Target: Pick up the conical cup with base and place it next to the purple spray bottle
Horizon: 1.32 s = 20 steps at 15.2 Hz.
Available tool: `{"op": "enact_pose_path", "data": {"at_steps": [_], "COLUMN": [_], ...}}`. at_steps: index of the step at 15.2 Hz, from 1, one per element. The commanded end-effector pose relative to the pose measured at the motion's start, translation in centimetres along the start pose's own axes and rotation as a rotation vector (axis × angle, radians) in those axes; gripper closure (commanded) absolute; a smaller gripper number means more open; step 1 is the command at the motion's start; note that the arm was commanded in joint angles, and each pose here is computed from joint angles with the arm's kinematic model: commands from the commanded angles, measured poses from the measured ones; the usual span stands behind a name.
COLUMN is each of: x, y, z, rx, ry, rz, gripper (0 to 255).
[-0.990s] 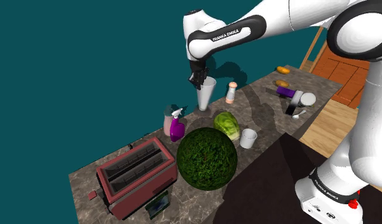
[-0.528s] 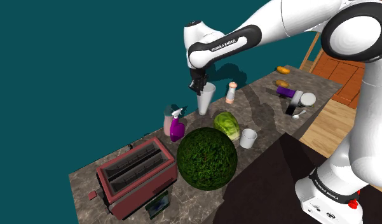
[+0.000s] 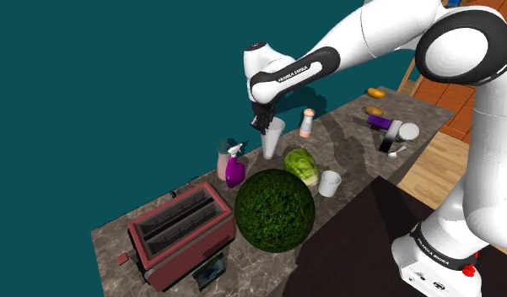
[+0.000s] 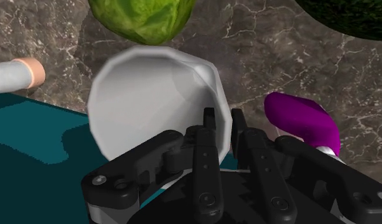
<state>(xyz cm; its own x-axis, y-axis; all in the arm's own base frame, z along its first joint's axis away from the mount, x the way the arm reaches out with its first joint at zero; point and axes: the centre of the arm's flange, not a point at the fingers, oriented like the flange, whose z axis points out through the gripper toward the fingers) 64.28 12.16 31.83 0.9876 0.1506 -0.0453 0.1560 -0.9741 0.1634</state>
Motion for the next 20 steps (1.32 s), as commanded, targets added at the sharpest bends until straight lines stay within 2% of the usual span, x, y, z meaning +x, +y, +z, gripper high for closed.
{"op": "enact_pose_path", "data": {"at_steps": [1, 17, 20], "x": [0.1, 0.4, 0.5], "y": [-0.2, -1.6, -1.6], "z": [1.0, 9.4, 9.7], "rx": [0.0, 0.0, 0.0], "ry": [0.001, 0.001, 0.001], "rz": [0.0, 0.0, 0.0], "gripper": [255, 255, 255]}}
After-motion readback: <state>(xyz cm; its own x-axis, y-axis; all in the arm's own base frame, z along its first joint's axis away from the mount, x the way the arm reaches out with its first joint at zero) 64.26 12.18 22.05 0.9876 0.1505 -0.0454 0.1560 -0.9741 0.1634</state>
